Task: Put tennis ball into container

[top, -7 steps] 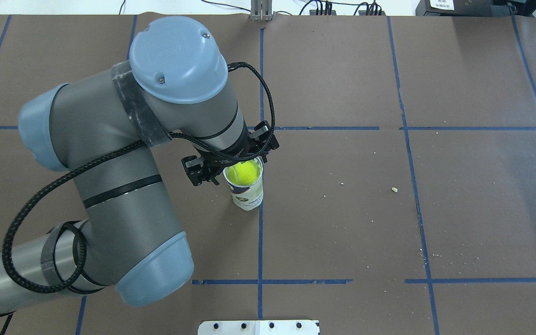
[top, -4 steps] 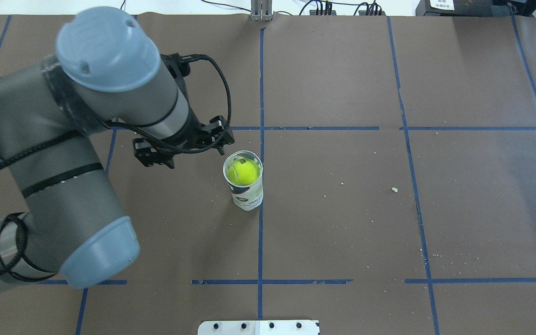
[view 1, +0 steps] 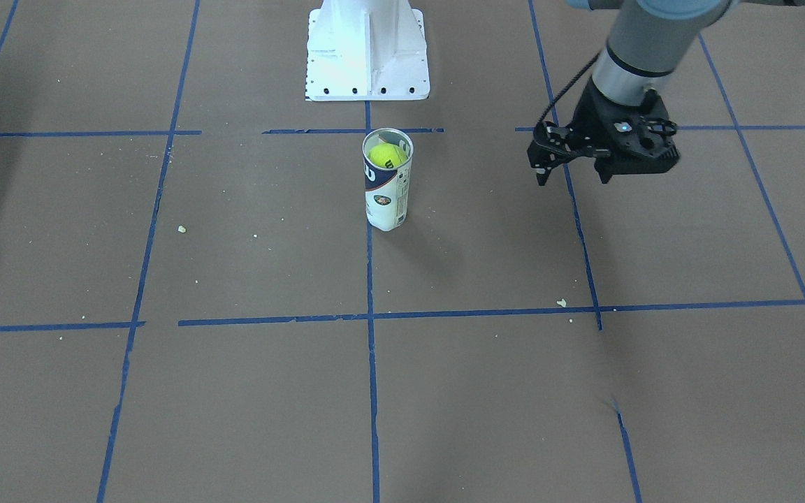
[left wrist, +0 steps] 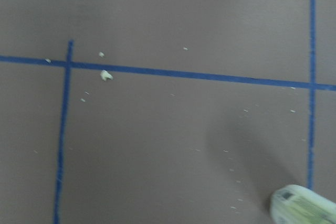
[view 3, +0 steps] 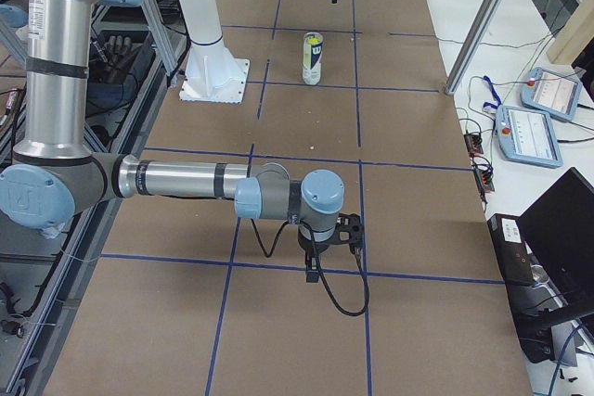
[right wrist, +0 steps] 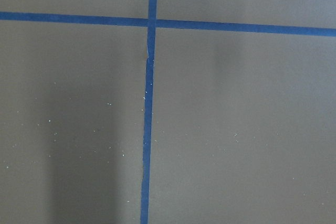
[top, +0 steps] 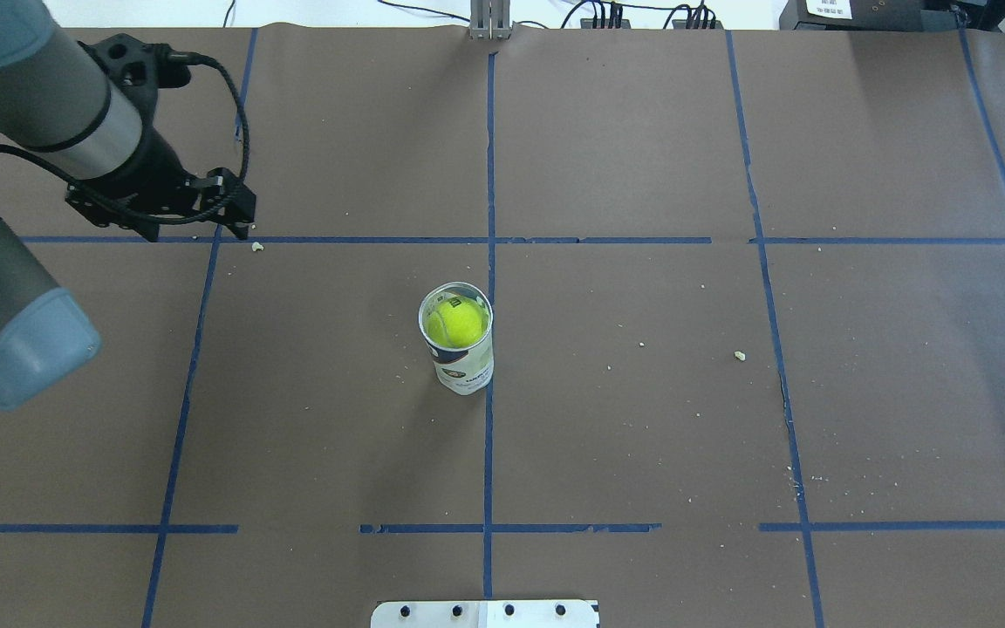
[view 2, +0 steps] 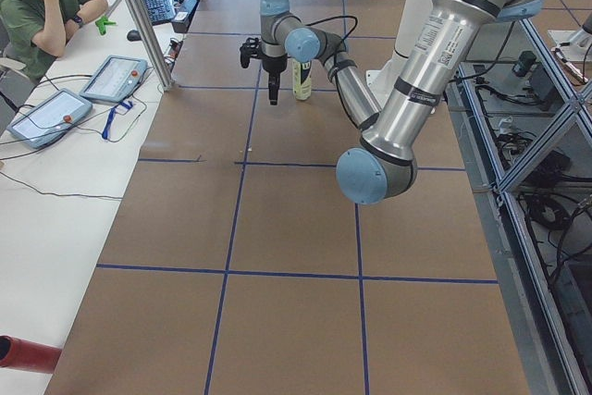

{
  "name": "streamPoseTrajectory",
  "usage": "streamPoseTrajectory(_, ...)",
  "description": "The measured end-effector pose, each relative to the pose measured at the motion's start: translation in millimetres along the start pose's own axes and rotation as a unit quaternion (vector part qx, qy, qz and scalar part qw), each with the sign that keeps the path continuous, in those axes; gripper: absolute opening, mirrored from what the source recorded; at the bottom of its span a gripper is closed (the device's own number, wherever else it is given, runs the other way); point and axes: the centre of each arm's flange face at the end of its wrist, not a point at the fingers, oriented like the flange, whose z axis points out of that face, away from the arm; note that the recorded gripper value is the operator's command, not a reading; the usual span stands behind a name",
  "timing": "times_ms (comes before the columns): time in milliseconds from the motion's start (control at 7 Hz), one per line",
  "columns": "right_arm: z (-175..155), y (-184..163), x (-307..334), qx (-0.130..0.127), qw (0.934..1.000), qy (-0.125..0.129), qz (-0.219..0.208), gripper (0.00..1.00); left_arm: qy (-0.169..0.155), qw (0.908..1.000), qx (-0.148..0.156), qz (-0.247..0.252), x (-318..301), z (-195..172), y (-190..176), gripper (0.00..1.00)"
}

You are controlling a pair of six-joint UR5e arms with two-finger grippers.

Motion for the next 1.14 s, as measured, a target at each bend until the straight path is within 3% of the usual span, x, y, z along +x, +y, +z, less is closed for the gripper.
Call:
streamPoseTrajectory(286,0.0,0.0,0.0,0.000,1.0000,0.000,0.000,1.00,-0.001,0.9983,-0.019,0.055,-140.5,21.3,-34.7,1.00)
streamPoseTrajectory(571,0.1,0.2,0.1,0.000,1.0000,0.000,0.000,1.00,-0.006,0.9965,-0.024,0.080,-300.0,8.1,-42.4,1.00)
streamPoseTrajectory(857,0.2,0.2,0.1,0.000,1.0000,0.000,0.000,1.00,-0.005,0.9972,-0.021,0.071,-431.0,-7.9,-27.9,1.00)
streamPoseTrajectory(1143,0.1,0.1,0.0,0.000,1.0000,0.000,0.000,1.00,-0.005,0.9994,-0.014,0.030,-498.9,-21.4,6.7,1.00)
